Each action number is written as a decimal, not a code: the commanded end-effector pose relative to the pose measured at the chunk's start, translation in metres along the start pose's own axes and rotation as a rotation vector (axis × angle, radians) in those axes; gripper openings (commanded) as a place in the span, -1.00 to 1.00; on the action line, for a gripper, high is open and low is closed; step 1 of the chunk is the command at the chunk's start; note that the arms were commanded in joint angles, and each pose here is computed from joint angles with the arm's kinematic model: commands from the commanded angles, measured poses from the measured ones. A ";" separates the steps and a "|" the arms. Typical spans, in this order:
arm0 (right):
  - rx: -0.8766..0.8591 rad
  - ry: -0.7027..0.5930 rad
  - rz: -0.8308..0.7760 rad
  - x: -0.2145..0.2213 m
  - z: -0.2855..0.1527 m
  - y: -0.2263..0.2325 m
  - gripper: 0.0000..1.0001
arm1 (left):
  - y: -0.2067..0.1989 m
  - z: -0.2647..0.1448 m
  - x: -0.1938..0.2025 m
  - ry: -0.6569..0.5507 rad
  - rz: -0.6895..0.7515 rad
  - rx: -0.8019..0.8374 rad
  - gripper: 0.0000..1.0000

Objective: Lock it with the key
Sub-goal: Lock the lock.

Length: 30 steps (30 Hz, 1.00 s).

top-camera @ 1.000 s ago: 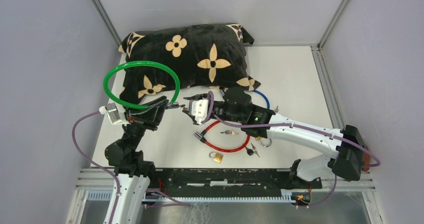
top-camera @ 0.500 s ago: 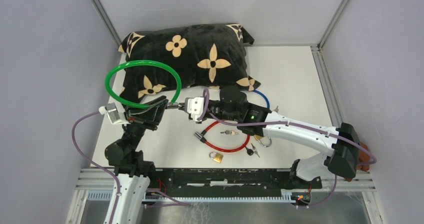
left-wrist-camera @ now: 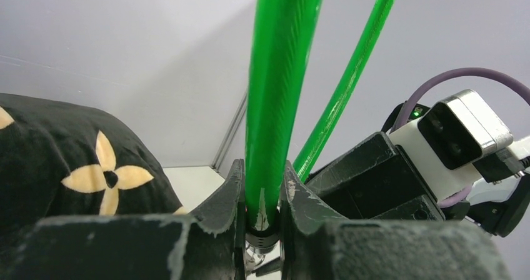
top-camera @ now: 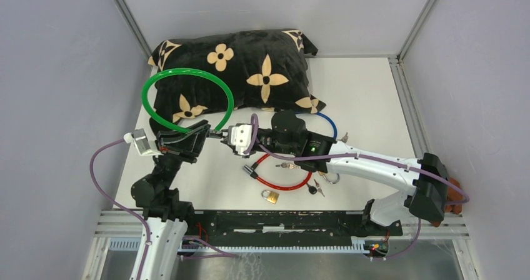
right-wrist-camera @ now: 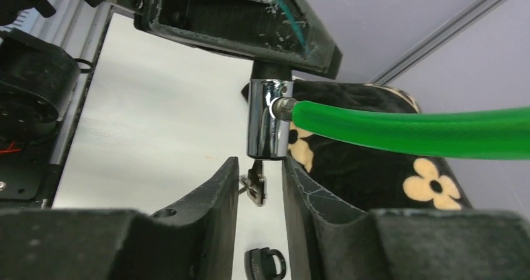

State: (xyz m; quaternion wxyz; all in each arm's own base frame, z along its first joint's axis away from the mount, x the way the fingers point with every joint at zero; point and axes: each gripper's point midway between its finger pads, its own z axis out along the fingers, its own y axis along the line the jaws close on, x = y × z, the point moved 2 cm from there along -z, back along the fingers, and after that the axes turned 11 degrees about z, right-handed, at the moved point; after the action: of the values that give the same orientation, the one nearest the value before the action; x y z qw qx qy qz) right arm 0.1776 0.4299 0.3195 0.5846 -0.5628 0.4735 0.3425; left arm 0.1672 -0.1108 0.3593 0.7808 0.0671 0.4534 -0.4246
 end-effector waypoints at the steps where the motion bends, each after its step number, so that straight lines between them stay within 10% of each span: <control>1: 0.095 -0.115 -0.034 -0.041 -0.009 -0.021 -0.04 | -0.014 0.001 -0.019 -0.064 0.067 0.049 -0.96; 6: 0.091 -0.153 0.027 -0.041 -0.018 -0.020 0.38 | -0.019 0.000 -0.025 -0.092 0.118 0.074 -0.96; 16: -0.192 -0.441 0.316 -0.099 -0.021 -0.014 0.40 | -0.020 -0.002 -0.019 -0.071 0.131 0.091 -0.95; 18: -0.200 -0.459 0.349 -0.103 -0.016 -0.017 0.25 | -0.020 -0.002 -0.018 -0.065 0.129 0.095 -0.95; 23: -0.188 -0.483 0.370 -0.112 -0.013 -0.024 -0.91 | -0.018 -0.004 -0.014 -0.053 0.125 0.086 -0.96; 30: -0.197 -0.569 0.383 -0.136 -0.039 -0.036 -1.00 | -0.006 -0.008 -0.001 -0.015 0.127 0.045 -0.95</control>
State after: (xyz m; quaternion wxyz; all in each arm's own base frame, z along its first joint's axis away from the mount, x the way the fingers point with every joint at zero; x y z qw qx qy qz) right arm 0.1705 0.4269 0.4002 0.5183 -0.4216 0.4296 0.6075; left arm 0.1564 -0.1125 0.3613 0.7947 0.0977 0.4366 -0.4102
